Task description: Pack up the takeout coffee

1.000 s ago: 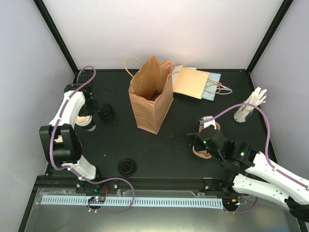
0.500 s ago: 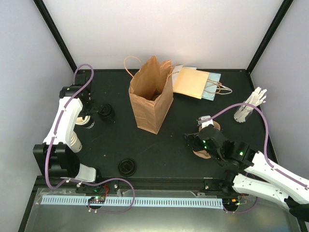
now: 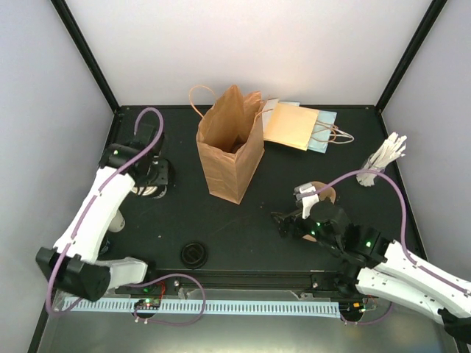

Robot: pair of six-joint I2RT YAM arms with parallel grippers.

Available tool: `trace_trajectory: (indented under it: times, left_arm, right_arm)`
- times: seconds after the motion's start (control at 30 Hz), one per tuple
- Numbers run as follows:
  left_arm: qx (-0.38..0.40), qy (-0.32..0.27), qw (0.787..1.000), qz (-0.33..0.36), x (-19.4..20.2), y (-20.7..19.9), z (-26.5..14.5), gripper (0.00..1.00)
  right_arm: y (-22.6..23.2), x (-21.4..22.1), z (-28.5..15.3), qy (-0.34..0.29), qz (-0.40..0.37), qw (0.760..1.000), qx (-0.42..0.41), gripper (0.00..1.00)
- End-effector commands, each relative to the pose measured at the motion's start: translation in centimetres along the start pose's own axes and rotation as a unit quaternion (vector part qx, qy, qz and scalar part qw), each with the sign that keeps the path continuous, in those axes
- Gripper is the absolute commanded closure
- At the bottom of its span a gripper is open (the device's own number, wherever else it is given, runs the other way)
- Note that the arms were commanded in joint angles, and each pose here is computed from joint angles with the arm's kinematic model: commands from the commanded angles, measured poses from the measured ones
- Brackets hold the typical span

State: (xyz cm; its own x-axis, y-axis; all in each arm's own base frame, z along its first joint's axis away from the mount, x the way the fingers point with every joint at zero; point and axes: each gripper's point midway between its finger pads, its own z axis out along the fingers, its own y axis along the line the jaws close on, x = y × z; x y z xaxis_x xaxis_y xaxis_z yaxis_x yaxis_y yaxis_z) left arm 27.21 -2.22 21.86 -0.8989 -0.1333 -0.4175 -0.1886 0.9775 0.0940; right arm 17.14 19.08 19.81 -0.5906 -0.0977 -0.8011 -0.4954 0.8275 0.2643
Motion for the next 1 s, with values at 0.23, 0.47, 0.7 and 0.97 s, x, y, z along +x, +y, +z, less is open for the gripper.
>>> trace_trajectory:
  times: [0.23, 0.47, 0.7, 0.97]
  left_arm:
    - [0.296, 0.026, 0.953, 0.058, 8.6, -8.4, -7.4, 0.99]
    - [0.436, 0.019, 0.892, 0.116, 10.2, -12.1, -12.1, 0.99]
    - [0.476, 0.034, 0.861, 0.174, 11.6, -15.1, -13.7, 0.99]
    - [0.499, 0.035, 0.837, 0.221, 12.5, -17.6, -15.1, 0.98]
  right_arm:
    - [3.9, -4.4, -2.5, -0.150, -0.111, 0.976, -0.115, 0.01]
    - [8.2, -2.6, -1.4, -0.088, -0.217, 0.950, -0.209, 0.01]
    - [11.0, -2.3, -0.6, -0.084, -0.292, 0.918, -0.254, 0.00]
    - [11.3, -0.4, 1.7, -0.068, -0.358, 0.904, -0.225, 0.00]
